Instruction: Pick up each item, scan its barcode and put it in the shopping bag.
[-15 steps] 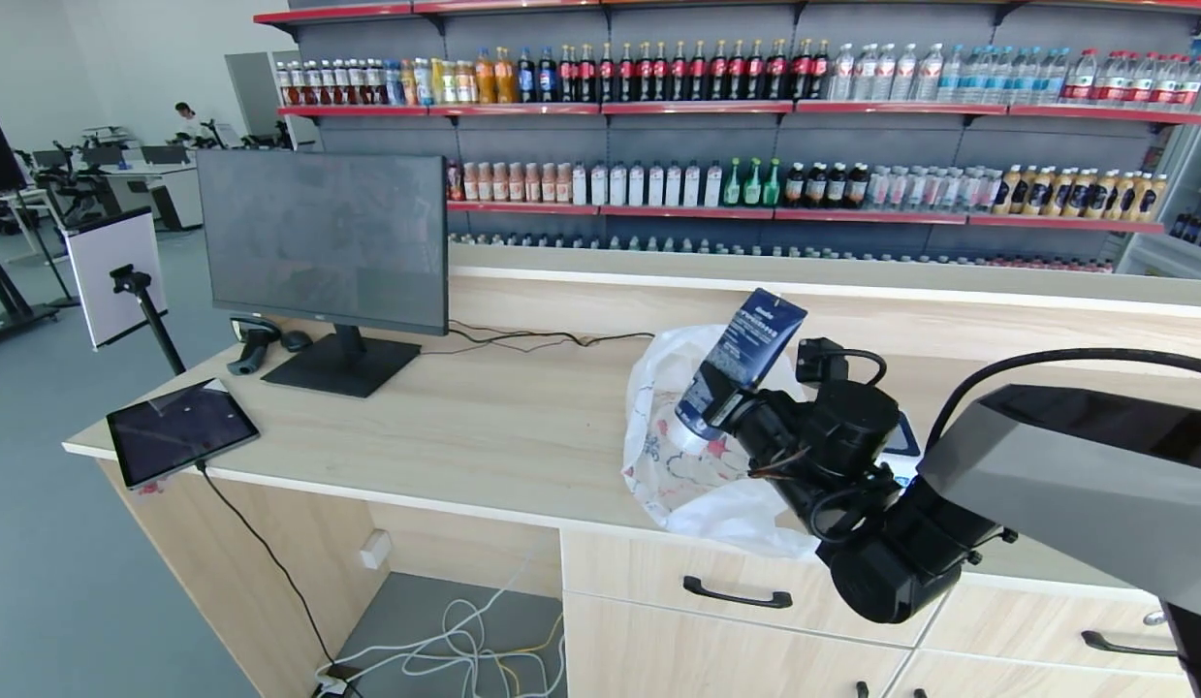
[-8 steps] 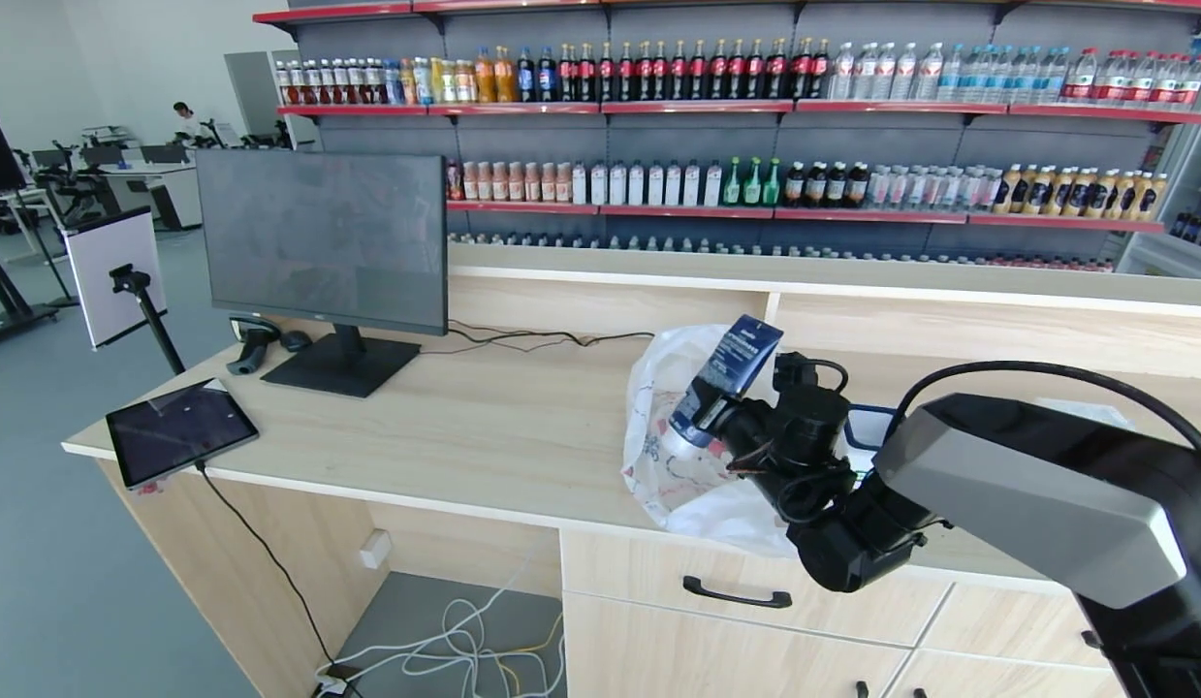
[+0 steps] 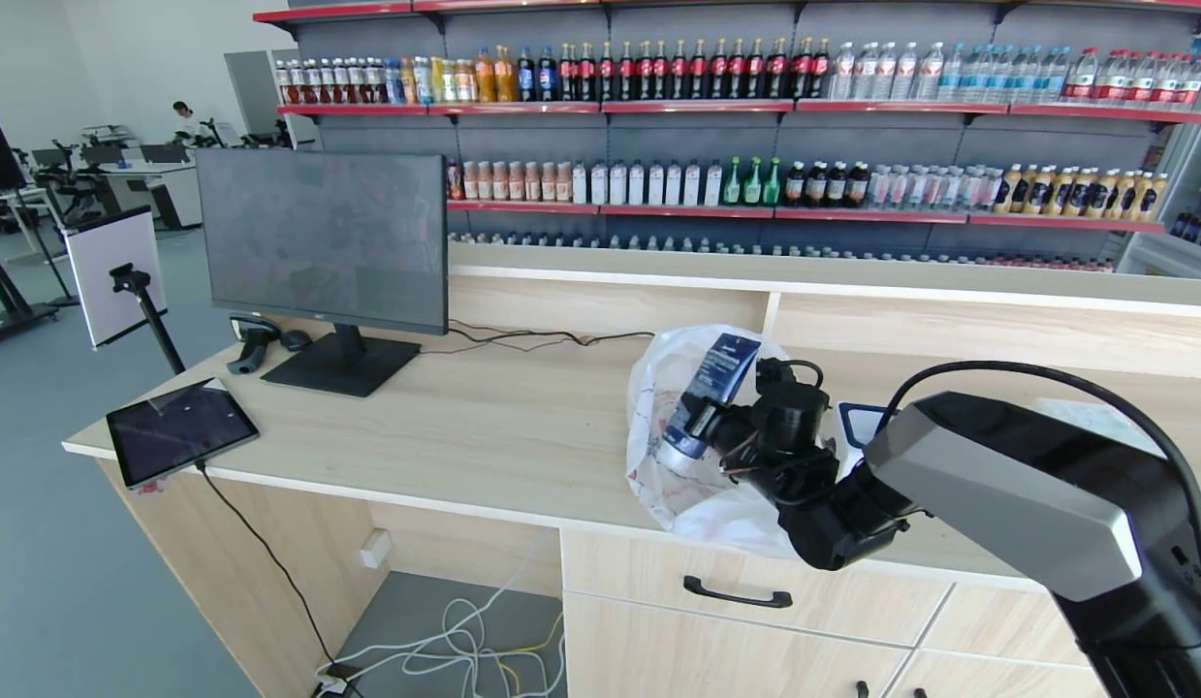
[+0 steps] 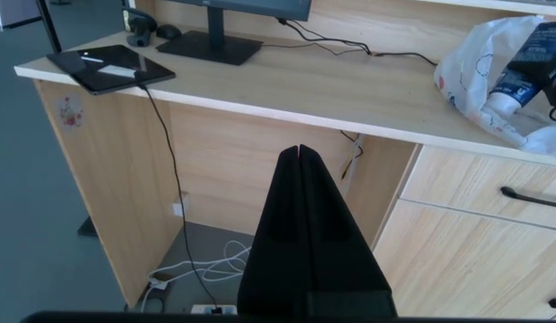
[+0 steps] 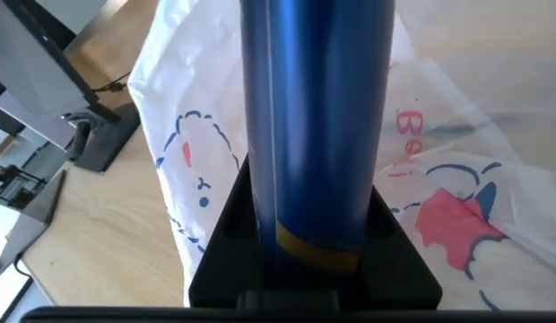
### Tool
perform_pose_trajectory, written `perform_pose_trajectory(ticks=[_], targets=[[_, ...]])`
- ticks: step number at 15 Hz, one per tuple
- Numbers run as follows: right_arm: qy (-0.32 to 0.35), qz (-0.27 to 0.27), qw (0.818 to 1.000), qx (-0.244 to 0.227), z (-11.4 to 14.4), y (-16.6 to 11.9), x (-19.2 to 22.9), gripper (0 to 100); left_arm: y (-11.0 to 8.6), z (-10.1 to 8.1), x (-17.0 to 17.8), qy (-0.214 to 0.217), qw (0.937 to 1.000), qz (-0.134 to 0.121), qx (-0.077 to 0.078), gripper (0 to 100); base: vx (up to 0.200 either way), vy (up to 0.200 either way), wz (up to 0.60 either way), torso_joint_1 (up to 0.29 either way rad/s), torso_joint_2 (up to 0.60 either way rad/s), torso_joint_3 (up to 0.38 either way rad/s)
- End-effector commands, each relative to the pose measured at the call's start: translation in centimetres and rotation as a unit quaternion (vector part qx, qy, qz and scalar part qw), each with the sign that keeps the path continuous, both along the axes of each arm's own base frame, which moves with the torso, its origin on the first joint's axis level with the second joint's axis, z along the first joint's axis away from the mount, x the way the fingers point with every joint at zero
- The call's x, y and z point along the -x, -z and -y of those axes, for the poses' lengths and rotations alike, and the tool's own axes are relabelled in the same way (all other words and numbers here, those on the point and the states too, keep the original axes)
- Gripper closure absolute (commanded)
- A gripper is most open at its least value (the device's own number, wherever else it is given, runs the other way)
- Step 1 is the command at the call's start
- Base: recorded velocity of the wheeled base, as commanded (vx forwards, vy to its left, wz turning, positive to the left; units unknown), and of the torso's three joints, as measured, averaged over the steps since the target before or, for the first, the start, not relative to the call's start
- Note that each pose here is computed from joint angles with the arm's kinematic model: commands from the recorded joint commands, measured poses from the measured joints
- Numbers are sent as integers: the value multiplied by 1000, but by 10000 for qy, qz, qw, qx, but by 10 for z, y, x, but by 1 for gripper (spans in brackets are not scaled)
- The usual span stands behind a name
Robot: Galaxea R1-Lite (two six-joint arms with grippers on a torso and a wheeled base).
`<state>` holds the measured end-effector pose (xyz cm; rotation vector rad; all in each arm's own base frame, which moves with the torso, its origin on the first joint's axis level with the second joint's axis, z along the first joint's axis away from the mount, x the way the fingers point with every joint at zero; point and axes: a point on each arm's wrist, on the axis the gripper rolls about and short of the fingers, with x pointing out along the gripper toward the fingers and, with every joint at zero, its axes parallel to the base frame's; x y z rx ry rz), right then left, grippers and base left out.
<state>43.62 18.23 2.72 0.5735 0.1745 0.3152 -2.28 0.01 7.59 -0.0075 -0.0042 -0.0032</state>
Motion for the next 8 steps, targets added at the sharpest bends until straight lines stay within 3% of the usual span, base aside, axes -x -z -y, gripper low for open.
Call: perform_pose_trajectory(ticks=[1,4,8], targets=[[23,-79,9999,-100,0,-7,-3,100,0,0,0,-1,10000,2,1,100,0,0,0,0,0,0],[100,-331,9985,-420,-1,-24,-6,100,0,0,0,-1,10000,2,-7,100,0,0,0,0,0,0],[139,-537,9973,-480,0,-25,-6,100,0,0,0,-1,10000,2,1,100,0,0,0,0,0,0]])
